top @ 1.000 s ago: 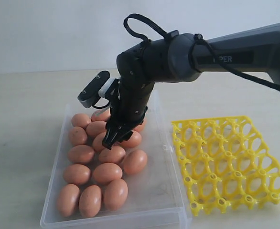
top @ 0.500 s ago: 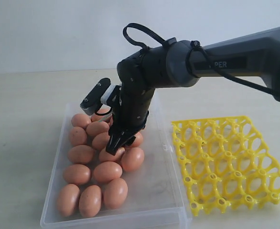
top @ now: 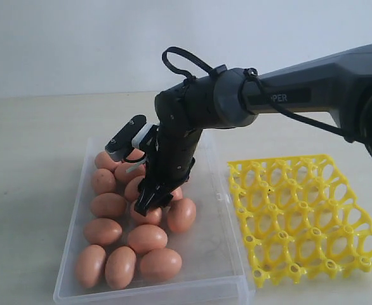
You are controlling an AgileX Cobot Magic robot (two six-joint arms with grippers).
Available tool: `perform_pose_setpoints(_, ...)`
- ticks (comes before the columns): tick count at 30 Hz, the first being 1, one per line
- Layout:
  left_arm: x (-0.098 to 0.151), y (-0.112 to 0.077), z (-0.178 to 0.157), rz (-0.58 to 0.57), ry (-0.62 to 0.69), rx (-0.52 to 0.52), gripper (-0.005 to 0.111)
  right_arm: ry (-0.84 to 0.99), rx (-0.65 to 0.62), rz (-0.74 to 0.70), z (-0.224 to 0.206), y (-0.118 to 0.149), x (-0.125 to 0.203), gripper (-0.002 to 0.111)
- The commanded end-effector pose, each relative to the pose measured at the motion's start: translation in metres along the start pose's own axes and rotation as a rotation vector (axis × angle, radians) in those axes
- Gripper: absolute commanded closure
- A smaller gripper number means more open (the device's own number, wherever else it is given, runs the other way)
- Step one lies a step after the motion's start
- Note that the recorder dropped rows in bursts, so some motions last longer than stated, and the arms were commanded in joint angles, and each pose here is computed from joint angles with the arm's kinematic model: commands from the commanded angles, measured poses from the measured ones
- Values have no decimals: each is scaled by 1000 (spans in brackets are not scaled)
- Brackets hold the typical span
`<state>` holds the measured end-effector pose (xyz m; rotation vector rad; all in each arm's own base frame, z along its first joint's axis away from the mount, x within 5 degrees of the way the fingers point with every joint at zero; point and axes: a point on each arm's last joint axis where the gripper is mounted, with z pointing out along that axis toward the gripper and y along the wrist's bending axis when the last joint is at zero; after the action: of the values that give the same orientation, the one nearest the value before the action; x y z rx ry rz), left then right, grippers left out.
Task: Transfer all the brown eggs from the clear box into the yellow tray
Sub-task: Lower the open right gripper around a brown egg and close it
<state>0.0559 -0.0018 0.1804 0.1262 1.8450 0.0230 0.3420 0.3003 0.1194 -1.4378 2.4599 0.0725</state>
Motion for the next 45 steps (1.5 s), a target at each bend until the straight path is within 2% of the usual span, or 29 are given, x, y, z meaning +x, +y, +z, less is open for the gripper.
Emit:
perform_pose_setpoints(1,-3,0,0,-5,-17,4,107,-25,-6,-8,5,6,-3,48)
perform_pose_setpoints(10,-3,0,0,-5,-17,4,107,-72,-3,9,5,5,-7,48)
perform_pose_setpoints(12,-3,0,0,-5,-17,4,107,-76,-2,9,5,5,-7,52)
perform_pose_setpoints(14,-3,0,0,-5,-17,4,107,-76,-2,9,5,5,-7,68)
perform_pose_setpoints(16,-3,0,0,-5,-17,4,107,-82,0,9,1,5,-8,90)
perform_pose_setpoints(17,-3,0,0,-5,-17,4,107,-85,1,9,-1,5,-8,106)
perform_pose_setpoints(19,-3,0,0,-5,-17,4,107,-113,10,9,-15,3,-12,108)
perform_pose_setpoints(23,-3,0,0,-5,-17,4,107,-204,40,46,-53,2,-7,108)
perform_pose_setpoints(26,-3,0,0,-5,-17,4,107,-391,69,148,-85,-1,11,108)
perform_pose_setpoints(28,-3,0,0,-5,-17,4,107,-448,91,172,-93,-3,19,108)
perform_pose_setpoints(34,-3,0,0,-5,-17,4,107,-405,92,142,-89,-4,25,106)
perform_pose_setpoints(35,-3,0,0,-5,-17,4,107,-380,82,145,-83,-3,27,102)
perform_pose_setpoints(41,-3,0,0,-5,-17,4,107,-133,-38,271,-51,-3,17,58)
perform_pose_setpoints(43,-3,0,0,-5,-17,4,107,-117,-45,297,-48,-6,10,52)
perform_pose_setpoints(45,-3,0,0,-5,-17,4,107,-120,-47,331,-44,-9,3,52)
